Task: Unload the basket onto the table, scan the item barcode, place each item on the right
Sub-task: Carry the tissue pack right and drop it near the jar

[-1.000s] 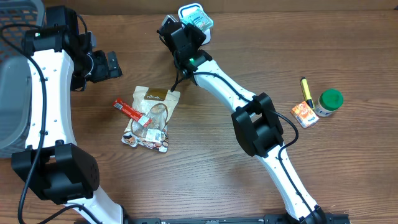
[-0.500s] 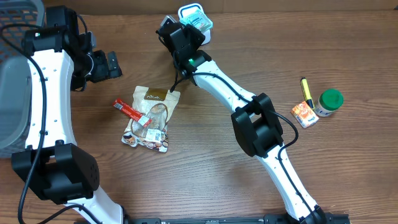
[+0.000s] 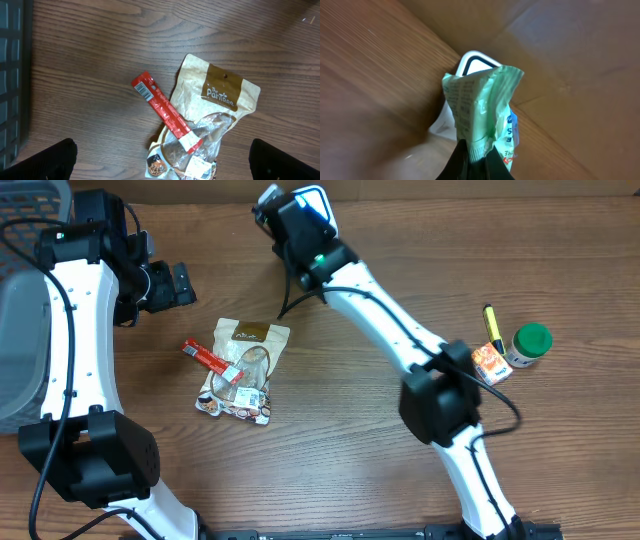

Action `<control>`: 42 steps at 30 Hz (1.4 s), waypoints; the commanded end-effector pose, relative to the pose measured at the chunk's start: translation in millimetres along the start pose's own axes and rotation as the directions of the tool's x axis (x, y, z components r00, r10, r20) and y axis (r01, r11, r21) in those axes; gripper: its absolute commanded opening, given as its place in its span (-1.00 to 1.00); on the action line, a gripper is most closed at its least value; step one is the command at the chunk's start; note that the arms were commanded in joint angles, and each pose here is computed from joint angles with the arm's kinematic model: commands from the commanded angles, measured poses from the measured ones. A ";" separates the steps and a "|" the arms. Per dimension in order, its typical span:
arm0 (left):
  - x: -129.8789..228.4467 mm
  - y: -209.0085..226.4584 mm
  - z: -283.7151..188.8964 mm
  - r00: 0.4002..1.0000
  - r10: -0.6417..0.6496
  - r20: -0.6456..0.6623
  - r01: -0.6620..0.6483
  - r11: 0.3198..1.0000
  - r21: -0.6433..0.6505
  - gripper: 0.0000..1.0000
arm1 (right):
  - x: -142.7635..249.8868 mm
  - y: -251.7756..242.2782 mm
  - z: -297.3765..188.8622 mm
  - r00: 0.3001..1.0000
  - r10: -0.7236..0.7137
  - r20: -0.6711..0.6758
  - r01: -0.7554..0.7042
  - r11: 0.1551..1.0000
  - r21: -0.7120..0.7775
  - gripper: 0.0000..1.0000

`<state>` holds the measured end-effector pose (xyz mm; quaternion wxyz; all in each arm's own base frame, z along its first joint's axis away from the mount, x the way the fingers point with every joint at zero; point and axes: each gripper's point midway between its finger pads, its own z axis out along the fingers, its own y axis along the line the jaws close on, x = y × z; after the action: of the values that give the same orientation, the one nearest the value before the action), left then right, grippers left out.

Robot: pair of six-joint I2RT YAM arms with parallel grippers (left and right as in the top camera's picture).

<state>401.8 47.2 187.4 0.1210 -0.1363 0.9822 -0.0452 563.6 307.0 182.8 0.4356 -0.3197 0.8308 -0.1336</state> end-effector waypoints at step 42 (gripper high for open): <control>0.8 -4.3 -1.0 1.000 0.019 0.002 -0.019 1.000 0.009 1.00 | 278.7 -91.2 -39.6 0.365 0.598 -0.713 -0.821 0.568 0.057 0.35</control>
<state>401.7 47.2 187.3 0.1208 -0.1363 0.9822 -0.0452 450.8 18.9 67.8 0.0678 0.0184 0.9975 0.0010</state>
